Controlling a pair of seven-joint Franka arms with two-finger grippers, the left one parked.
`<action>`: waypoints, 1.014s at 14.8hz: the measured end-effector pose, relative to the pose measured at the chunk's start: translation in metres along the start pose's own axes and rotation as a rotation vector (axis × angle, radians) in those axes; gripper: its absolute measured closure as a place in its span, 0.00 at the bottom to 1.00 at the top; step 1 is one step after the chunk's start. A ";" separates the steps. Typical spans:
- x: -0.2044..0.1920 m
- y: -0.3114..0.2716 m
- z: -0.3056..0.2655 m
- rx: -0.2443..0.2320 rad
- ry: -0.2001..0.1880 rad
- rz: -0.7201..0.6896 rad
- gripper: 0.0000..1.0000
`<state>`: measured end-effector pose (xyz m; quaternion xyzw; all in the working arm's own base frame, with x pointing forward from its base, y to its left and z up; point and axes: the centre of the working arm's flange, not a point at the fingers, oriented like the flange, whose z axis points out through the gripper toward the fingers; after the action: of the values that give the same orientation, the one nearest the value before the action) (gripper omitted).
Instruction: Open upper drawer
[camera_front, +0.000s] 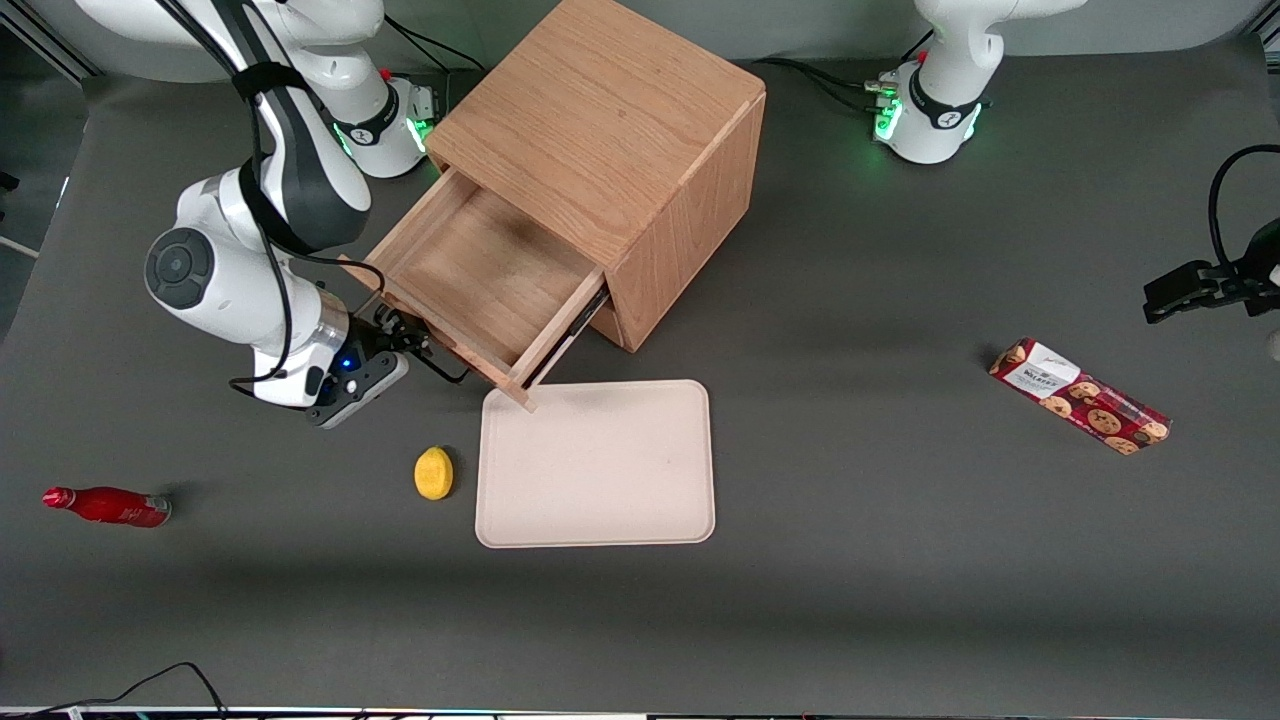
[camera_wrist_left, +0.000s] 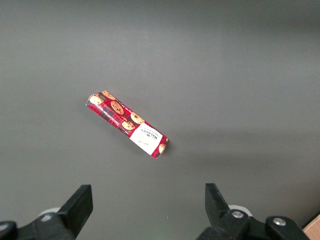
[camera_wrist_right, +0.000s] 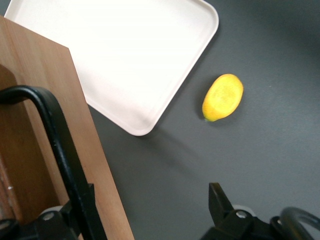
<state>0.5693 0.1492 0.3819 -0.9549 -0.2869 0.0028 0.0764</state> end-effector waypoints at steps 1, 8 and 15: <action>0.001 0.003 0.000 -0.001 0.003 -0.001 0.00; 0.008 0.023 -0.004 -0.018 0.014 0.001 0.00; 0.013 0.048 -0.006 -0.039 0.023 0.009 0.00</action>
<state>0.6067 0.1162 0.3813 -0.9574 -0.2818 -0.0134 0.0611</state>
